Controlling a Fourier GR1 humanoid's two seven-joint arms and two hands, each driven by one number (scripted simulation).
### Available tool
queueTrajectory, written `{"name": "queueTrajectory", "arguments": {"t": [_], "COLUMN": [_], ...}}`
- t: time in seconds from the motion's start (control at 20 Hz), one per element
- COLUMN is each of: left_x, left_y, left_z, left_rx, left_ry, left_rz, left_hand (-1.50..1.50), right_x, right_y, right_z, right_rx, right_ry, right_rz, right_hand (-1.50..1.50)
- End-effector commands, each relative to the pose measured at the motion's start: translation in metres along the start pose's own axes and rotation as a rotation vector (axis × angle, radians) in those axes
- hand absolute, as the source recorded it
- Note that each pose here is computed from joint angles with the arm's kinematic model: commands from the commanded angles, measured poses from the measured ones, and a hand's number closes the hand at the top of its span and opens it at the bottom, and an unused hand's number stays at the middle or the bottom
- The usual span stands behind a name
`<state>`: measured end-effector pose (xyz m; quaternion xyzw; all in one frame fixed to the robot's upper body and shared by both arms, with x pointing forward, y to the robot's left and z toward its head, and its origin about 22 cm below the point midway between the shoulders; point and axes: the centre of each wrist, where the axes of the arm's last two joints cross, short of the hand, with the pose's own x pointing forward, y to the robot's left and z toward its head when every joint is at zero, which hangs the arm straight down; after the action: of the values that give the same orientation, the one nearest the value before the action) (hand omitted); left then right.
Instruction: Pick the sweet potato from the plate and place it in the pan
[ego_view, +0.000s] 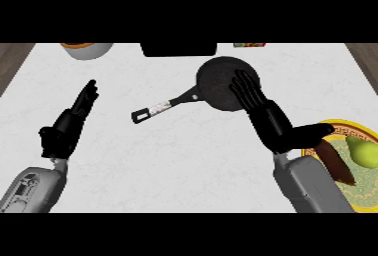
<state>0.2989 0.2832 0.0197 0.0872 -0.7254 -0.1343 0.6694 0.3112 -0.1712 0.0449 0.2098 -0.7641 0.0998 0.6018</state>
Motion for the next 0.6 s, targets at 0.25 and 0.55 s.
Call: {"name": "queueTrajectory", "arguments": {"t": [0.25,0.55], "left_x": [-0.027,-0.049], "left_y": [0.013,0.012], "left_z": [0.040,0.071], "left_rx": [0.113,0.124], "left_ry": [0.203,0.307], "left_rz": [-0.113,-0.064], "left_hand": [0.00,0.00], "right_x": [0.078,0.067], "right_y": [-0.131,-0.181], "right_z": [0.031,0.134], "right_rx": [-0.381,-0.825], "right_ry": [0.016,0.304], "right_rz": [0.623,0.918], "right_hand": [-1.50,-1.50]}}
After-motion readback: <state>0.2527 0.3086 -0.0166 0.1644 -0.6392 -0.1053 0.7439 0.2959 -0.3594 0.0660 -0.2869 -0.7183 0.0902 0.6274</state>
